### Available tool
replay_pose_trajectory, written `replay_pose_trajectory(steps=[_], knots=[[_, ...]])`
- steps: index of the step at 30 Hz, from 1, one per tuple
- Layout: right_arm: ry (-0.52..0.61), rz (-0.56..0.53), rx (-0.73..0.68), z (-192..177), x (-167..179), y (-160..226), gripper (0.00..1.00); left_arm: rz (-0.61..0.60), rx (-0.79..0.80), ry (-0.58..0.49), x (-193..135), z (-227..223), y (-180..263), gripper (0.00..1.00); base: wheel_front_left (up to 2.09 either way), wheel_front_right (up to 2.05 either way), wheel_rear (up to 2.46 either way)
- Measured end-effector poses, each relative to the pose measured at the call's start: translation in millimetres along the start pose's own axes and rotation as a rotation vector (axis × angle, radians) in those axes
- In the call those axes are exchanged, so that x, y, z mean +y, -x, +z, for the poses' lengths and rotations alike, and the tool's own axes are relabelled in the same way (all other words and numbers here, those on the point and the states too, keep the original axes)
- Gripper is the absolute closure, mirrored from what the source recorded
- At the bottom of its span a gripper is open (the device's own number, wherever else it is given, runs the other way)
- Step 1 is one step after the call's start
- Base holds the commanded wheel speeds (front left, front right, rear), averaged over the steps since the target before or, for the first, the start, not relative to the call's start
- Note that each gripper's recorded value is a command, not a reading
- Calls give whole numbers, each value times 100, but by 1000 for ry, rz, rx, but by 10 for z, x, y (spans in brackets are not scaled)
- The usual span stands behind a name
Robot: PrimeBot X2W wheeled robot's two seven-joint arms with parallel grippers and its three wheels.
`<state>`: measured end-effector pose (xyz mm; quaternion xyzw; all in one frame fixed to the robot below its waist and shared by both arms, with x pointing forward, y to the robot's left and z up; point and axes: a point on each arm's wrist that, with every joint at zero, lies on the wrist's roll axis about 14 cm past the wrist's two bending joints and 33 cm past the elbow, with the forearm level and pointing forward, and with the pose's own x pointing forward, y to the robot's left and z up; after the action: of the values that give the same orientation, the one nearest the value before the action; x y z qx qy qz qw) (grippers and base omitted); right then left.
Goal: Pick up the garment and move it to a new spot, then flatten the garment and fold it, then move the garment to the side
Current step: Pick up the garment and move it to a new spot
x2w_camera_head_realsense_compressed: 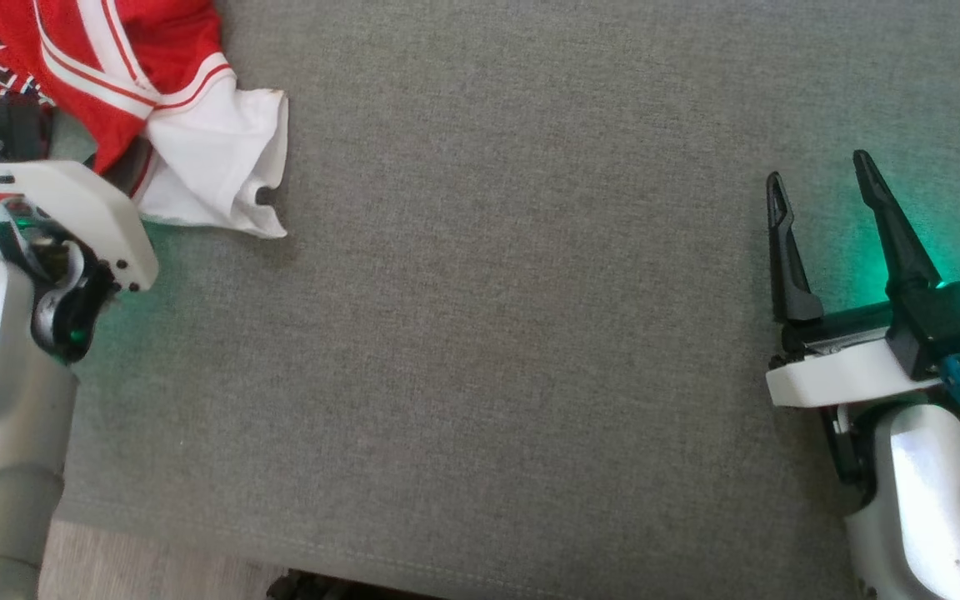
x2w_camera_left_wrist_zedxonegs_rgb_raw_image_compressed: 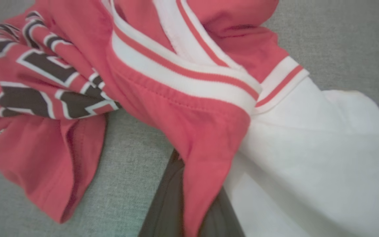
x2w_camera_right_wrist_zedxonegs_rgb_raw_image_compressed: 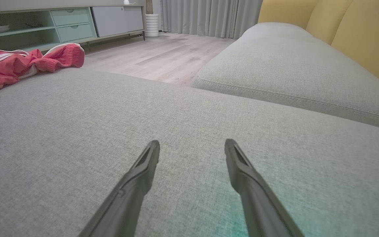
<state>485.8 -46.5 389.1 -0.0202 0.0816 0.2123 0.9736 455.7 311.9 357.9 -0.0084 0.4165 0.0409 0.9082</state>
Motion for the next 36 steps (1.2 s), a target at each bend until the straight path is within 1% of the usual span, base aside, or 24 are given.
replay_pose_trajectory(steps=[4, 7, 10, 16, 18, 20, 22, 23, 25, 28, 30, 32, 36], knots=[[4, -6, -9, 50, -17, 22, 0, 13, -40, -4, 36, 70, 40, 100, 0, 0, 0], [3, -9, -26, 116, -22, 46, 0, 58, -114, -42, 154, 245, 138, 100, 0, 0, 0], [-4, -17, -44, 193, -36, 80, 0, 83, -230, -57, 215, 597, 301, 100, 0, 0, 0], [-17, -36, -93, 397, -71, 200, 0, 143, -469, -200, 305, 1426, 873, 100, 0, 0, 0], [-25, -47, -107, 459, -97, 259, 0, 154, -548, -250, 270, 1679, 1088, 100, 0, 0, 0], [-30, -62, -120, 518, -136, 328, 0, 149, -627, -282, 166, 1925, 1297, 100, 0, 0, 0], [-38, -78, -132, 573, -176, 404, 0, 123, -708, -313, -19, 2166, 1500, 100, 0, 0, 0], [-47, -95, -146, 628, -214, 490, 0, 86, -780, -357, -256, 2380, 1698, 100, 0, 0, 0], [-56, -118, -159, 673, -270, 600, 0, 33, -842, -402, -545, 2554, 1870, 100, 0, 0, 0], [-69, -155, -159, 677, -355, 777, 0, -78, -918, -435, -1082, 2731, 2079, 100, 0, 0, 0], [-73, -182, -171, 721, -424, 883, 0, -178, -985, -448, -1523, 2825, 2251, 100, 0, 0, 0], [-76, -212, -180, 751, -502, 989, 0, -304, -1041, -444, -1988, 2874, 2441, 100, 0, 0, 0], [-81, -274, -194, 775, -661, 1184, 0, -549, -1098, -433, -2806, 2799, 2728, 100, 0, 0, 0]])
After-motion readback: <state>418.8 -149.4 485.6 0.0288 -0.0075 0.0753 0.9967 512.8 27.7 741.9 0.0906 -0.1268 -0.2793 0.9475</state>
